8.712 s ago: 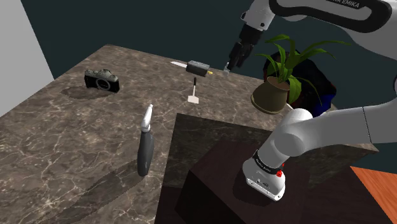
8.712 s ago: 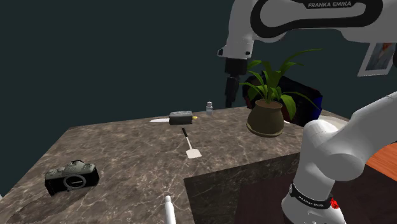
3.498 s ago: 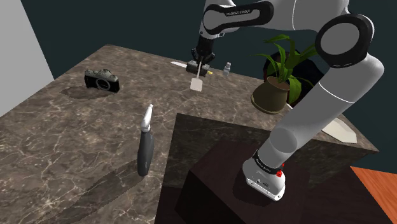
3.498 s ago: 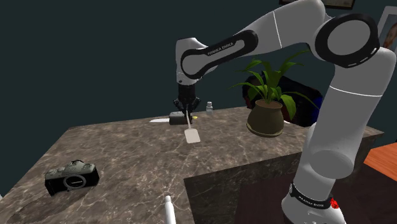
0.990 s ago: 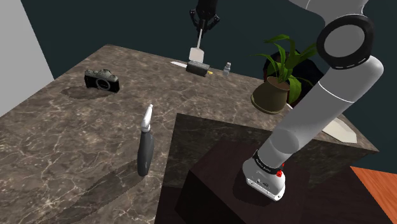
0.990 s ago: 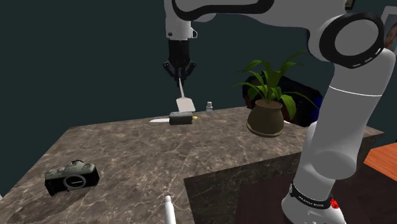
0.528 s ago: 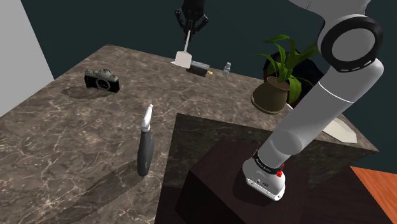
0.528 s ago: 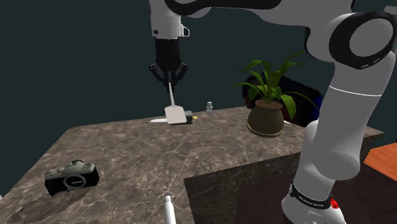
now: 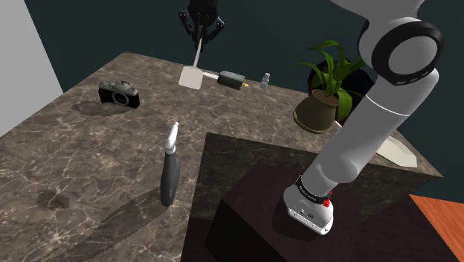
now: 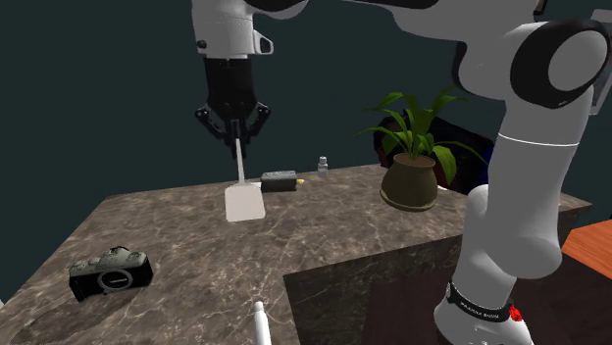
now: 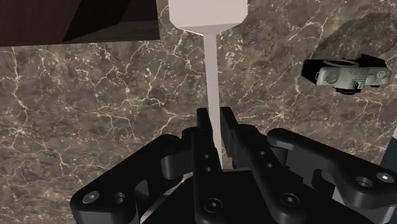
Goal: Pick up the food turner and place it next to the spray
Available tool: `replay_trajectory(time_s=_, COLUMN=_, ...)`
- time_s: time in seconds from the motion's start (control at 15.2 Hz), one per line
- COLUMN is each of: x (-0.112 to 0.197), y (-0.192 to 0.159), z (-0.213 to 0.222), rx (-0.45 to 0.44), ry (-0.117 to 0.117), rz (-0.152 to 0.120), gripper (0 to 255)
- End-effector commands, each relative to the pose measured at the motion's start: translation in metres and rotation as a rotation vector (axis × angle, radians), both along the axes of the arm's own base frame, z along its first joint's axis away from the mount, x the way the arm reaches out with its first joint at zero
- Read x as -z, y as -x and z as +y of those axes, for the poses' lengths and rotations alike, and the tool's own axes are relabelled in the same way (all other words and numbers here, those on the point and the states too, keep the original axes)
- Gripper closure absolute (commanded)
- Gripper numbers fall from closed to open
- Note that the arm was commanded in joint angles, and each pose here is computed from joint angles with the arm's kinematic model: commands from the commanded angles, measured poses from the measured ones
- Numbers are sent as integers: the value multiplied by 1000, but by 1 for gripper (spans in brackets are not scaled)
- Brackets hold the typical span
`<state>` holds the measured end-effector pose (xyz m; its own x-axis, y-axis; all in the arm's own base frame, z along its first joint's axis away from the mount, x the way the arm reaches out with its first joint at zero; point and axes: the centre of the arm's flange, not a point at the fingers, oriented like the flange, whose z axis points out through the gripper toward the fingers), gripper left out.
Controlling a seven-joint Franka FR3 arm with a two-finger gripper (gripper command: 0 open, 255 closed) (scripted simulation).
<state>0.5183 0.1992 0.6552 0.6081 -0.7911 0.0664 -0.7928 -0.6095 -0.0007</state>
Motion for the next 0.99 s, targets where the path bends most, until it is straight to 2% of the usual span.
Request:
replay_trajectory(time_s=0.0, x=0, y=2, z=25, rx=2, ry=0, rz=0, gripper=255)
replay_trajectory(time_s=0.59, x=0, y=12, z=140, rx=2, ry=0, rz=0, gripper=255)
replay_trajectory(time_s=0.92, x=27, y=12, z=140, rx=2, ry=0, rz=0, gripper=255)
